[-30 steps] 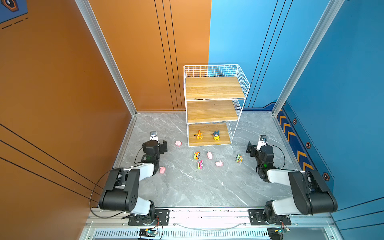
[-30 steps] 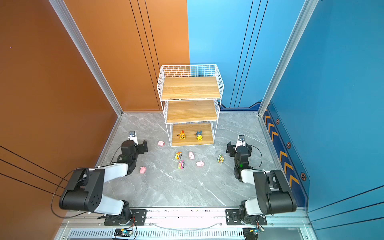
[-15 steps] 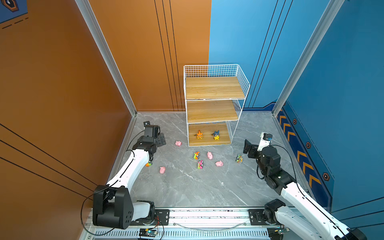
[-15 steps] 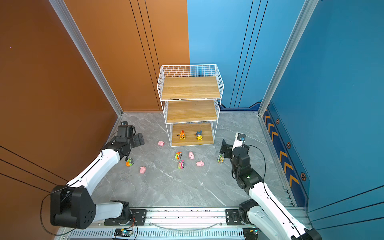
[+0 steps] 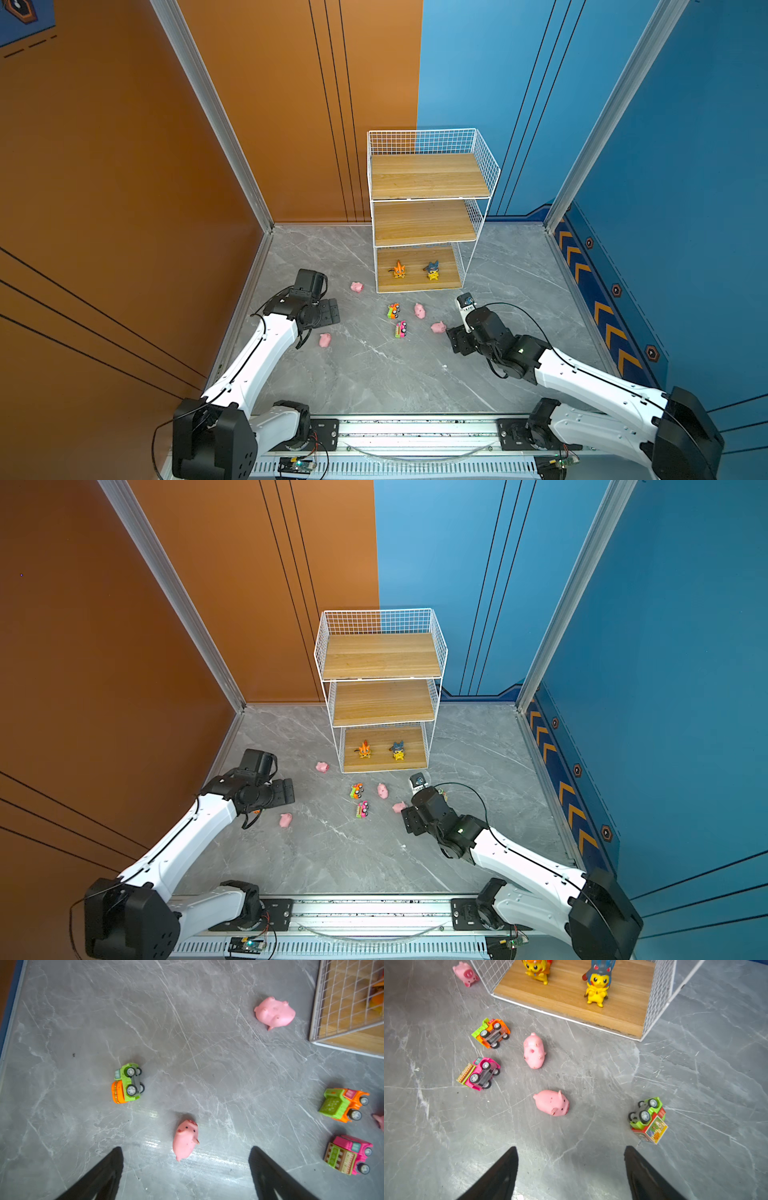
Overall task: Place and organize the plastic toys onto the shelf
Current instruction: 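Raise both arms and move the right gripper toward the pink pigs, then lower the right gripper onto a pink pig and close on it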
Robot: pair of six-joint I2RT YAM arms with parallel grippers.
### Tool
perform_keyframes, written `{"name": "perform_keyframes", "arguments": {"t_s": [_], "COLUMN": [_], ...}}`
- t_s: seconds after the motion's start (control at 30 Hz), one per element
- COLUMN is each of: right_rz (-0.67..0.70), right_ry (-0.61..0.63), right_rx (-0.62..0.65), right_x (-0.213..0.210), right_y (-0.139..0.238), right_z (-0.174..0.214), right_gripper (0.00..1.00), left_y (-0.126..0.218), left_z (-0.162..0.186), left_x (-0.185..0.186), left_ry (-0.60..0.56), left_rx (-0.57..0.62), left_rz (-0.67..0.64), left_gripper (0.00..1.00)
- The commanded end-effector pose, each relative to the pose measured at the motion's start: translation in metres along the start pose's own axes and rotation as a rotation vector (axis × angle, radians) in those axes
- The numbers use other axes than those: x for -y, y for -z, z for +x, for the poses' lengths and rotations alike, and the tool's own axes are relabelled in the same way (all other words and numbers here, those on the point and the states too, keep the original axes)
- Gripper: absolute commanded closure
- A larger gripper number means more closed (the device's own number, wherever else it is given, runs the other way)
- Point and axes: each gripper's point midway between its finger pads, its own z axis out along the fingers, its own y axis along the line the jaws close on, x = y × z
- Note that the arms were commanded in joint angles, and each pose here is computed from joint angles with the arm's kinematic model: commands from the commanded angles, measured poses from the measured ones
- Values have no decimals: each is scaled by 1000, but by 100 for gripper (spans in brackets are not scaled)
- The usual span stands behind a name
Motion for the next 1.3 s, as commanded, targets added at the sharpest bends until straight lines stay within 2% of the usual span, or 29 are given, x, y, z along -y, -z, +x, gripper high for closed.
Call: {"name": "perform_keyframes", "arguments": {"t_s": [0.0, 0.2, 0.43, 0.63, 0.9, 1.1, 1.27], "right_rz": [-65, -96, -73, -121, -46, -50, -81], "right_ry": [79, 153, 214, 338, 517, 547, 526], "right_rx": [-40, -146, -165, -267, -323, -306, -298], "right_x": [-13, -26, -23, -30, -15, -14, -12], "right_y": [-2, -24, -37, -50, -65, -77, -85], "right_z": [-8, -2, -9, 2, 14, 11, 6], "right_gripper": [21, 22, 25, 26, 28, 28, 29], "left_y": [-1, 6, 20, 29, 37, 37, 38], "left_z": [13, -1, -13, -15, -17, -15, -14], "left_x": [9, 24, 41, 50, 58, 58, 58], "left_ry": [-63, -134, -161, -206, -240, -242, -246], "left_rx": [-52, -28, 20, 58, 110, 124, 129], "left_rz": [14, 49, 130, 163, 204, 219, 221], "left_gripper": [5, 4, 4, 4, 4, 4, 3]}}
